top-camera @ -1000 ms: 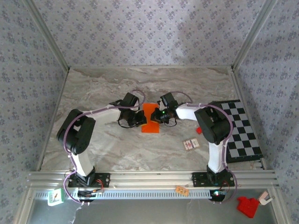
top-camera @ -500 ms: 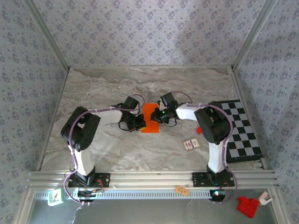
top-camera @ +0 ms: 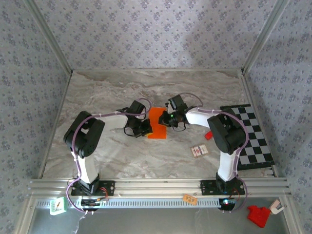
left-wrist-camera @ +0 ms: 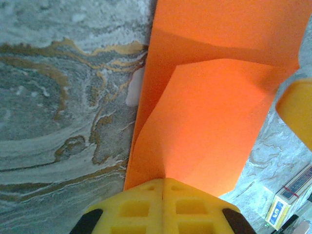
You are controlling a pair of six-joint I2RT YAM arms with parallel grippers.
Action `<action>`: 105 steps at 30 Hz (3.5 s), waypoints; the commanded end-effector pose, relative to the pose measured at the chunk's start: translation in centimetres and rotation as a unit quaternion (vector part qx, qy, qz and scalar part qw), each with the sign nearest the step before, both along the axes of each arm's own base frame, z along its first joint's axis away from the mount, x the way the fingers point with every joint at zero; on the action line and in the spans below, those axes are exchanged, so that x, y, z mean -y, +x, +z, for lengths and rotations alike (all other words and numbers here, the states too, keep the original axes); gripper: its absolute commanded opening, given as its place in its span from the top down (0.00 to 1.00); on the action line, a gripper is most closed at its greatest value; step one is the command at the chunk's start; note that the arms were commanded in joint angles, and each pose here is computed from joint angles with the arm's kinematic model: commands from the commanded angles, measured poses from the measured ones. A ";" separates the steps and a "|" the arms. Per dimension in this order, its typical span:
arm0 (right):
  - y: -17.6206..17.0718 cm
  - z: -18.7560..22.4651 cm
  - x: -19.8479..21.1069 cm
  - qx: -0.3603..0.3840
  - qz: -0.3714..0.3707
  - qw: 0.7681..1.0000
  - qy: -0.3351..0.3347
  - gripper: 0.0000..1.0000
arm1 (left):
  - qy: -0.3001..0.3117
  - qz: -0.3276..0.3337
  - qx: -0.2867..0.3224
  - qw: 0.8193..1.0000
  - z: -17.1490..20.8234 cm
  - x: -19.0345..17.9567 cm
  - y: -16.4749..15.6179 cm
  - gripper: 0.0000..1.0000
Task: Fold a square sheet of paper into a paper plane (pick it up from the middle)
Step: Fold the triangle a second time at the center of the table.
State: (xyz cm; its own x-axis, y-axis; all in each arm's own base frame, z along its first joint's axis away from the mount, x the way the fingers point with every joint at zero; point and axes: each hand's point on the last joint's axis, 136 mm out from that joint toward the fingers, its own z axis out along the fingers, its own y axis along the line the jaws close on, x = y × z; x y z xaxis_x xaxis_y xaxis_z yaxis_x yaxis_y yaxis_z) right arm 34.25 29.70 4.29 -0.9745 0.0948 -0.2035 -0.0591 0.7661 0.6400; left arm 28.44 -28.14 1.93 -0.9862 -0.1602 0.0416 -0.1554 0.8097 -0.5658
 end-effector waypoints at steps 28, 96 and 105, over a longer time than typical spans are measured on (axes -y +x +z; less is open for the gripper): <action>3.8 -0.5 7.6 0.001 -0.073 0.997 -0.027 0.94 | 0.068 0.004 -0.080 0.994 -3.7 -2.5 -2.7 1.00; 1.0 -3.0 2.4 -0.063 -0.011 0.996 -0.068 0.91 | 0.031 -0.141 0.040 0.989 3.2 -0.9 -2.6 0.97; 2.5 3.8 1.7 0.001 -0.041 0.999 -0.004 0.69 | -0.010 -0.047 0.114 0.992 7.1 0.5 3.2 0.79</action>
